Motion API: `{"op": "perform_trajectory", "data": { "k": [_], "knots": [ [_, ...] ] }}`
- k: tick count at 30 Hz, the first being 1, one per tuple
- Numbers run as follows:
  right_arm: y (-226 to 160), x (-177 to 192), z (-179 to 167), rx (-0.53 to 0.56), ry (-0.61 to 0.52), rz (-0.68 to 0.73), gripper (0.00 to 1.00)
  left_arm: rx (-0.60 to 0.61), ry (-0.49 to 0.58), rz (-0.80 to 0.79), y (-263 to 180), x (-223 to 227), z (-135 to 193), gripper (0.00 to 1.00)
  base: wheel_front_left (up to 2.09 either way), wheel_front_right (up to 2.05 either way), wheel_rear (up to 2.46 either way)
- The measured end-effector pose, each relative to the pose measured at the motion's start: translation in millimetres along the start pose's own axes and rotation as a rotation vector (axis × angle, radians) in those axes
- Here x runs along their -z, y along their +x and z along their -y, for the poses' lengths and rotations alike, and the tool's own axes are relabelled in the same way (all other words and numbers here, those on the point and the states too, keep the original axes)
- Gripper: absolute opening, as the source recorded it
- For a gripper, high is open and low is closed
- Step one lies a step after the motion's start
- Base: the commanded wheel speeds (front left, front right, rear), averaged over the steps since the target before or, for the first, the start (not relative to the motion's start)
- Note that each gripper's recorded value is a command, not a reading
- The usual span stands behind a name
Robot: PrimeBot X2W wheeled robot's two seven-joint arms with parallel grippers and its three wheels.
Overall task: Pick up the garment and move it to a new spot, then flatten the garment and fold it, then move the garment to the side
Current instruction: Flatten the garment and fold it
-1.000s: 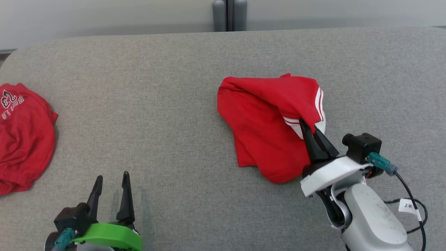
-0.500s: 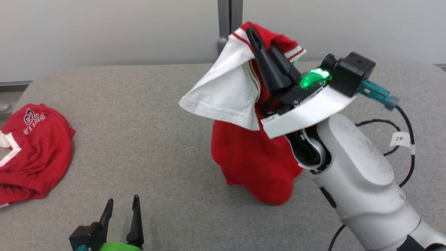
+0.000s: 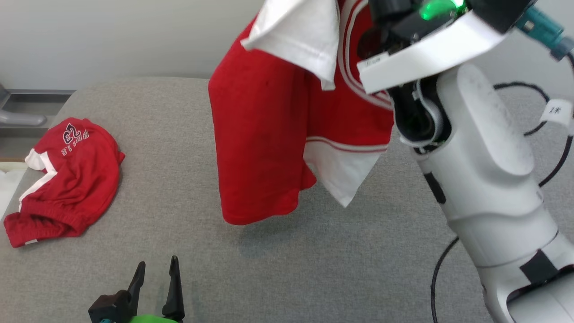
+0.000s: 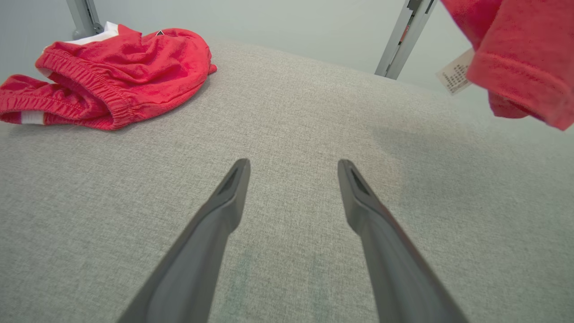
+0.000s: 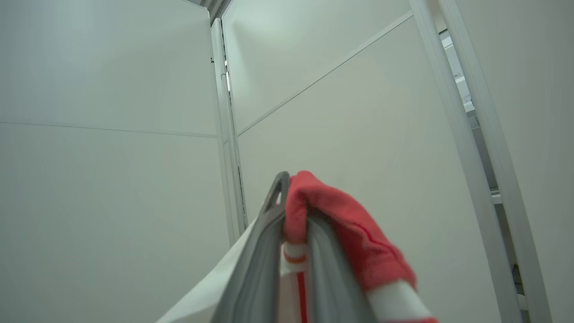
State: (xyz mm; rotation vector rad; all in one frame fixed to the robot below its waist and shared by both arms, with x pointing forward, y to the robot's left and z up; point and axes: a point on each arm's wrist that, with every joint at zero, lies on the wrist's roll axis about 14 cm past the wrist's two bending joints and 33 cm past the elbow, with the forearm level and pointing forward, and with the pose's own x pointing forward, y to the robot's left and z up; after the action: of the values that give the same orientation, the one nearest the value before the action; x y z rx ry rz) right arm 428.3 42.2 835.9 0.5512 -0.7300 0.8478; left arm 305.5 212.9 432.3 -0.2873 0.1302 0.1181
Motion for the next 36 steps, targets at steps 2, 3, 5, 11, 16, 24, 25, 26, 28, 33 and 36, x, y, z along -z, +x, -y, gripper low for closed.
{"op": "perform_trajectory", "data": {
  "k": [2,3,5,11,16,24,25,26,28,33,36],
  "knots": [
    [-29,32,21,0.074,-0.023,-0.099,0.00,0.007,0.000,-0.003,3,1,2,1.00,0.00,0.00,0.00],
    [-44,45,31,0.110,-0.037,-0.141,0.00,0.012,0.001,-0.006,4,1,4,1.00,0.00,0.00,0.00],
    [-87,74,62,0.223,-0.070,-0.247,0.00,0.021,0.003,-0.011,7,2,7,1.00,0.00,0.00,0.00],
    [-253,108,153,0.609,-0.188,-0.539,1.00,0.067,0.012,-0.017,22,2,21,1.00,0.00,0.00,0.00],
    [-329,89,186,0.796,-0.296,-0.626,1.00,0.102,0.022,-0.033,32,6,31,1.00,0.00,0.00,0.00],
    [-350,62,192,0.825,-0.466,-0.655,1.00,0.157,0.026,-0.056,40,12,49,1.00,0.00,0.00,0.00],
    [-351,64,188,0.811,-0.479,-0.668,1.00,0.167,0.027,-0.056,41,12,53,1.00,0.00,0.00,0.00],
    [-351,67,185,0.797,-0.487,-0.681,1.00,0.173,0.026,-0.054,43,12,55,1.00,0.00,0.00,0.00],
    [-351,75,180,0.773,-0.488,-0.702,1.00,0.182,0.025,-0.054,44,12,58,1.00,0.00,0.00,0.00],
    [-356,98,172,0.737,-0.454,-0.764,1.00,0.197,0.023,-0.055,48,12,63,1.00,0.00,0.00,0.00],
    [-364,113,173,0.731,-0.438,-0.815,1.00,0.198,0.025,-0.065,49,14,62,1.00,0.00,0.00,0.00]
  ]
}}
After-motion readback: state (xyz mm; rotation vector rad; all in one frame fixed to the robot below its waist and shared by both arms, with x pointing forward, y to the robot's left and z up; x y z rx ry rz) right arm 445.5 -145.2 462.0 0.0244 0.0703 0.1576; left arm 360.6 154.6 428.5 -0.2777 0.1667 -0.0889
